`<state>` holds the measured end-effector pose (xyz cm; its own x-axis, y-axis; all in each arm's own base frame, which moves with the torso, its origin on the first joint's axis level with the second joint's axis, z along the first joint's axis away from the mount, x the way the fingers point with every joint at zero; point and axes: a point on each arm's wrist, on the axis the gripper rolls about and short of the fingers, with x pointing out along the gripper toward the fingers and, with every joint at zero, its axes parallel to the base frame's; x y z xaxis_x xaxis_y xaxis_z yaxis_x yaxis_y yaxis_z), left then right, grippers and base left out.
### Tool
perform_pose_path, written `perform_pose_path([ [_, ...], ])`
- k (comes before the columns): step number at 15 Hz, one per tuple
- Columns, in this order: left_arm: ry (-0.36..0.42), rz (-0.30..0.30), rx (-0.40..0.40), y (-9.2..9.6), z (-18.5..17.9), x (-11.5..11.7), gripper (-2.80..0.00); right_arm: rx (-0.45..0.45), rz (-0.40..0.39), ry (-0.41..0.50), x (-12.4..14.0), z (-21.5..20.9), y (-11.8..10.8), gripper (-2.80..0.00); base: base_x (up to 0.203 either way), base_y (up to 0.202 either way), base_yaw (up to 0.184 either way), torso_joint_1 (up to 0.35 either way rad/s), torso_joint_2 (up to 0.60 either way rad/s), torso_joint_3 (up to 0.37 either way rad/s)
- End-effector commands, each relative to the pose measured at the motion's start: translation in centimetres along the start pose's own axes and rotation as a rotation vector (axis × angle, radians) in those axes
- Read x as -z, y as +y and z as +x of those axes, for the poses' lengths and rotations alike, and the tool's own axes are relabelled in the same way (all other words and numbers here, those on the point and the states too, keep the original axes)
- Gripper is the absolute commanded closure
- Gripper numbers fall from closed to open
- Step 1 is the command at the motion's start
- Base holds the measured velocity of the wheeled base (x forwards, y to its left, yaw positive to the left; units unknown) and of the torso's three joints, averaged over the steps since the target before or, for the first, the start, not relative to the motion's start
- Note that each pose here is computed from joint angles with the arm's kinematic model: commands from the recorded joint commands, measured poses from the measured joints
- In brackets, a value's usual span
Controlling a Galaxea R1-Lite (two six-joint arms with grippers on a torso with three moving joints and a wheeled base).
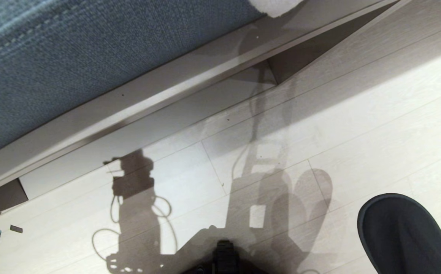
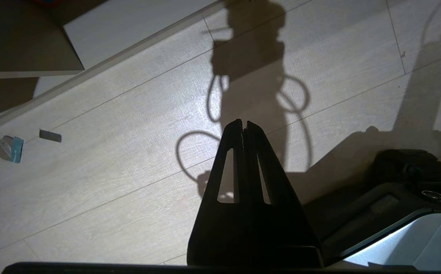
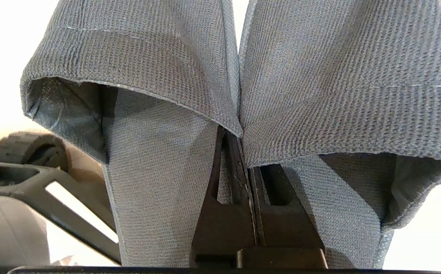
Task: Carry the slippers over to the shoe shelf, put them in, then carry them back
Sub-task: Place the slippers on the floor
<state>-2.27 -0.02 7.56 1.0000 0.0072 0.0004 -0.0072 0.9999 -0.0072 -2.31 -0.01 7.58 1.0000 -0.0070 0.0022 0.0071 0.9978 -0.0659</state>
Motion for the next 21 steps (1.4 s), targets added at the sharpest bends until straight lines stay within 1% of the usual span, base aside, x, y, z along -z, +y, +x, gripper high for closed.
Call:
perform_pose_path([
  [1, 0.0, -0.001, 0.0, 0.0, 0.01, 0.0, 0.0, -0.003, -0.006, 0.006, 0.07, 0.03, 0.01, 0.0, 0.0, 0.0, 0.0, 0.006, 0.01, 0.066],
  [21, -0.001, -0.005, 0.0, 0.0, 0.01, -0.02, 0.0, -0.012, -0.029, 0.004, 0.08, 0.04, 0.03, 0.0, 0.0, 0.0, 0.0, 0.002, 0.0, 0.193],
])
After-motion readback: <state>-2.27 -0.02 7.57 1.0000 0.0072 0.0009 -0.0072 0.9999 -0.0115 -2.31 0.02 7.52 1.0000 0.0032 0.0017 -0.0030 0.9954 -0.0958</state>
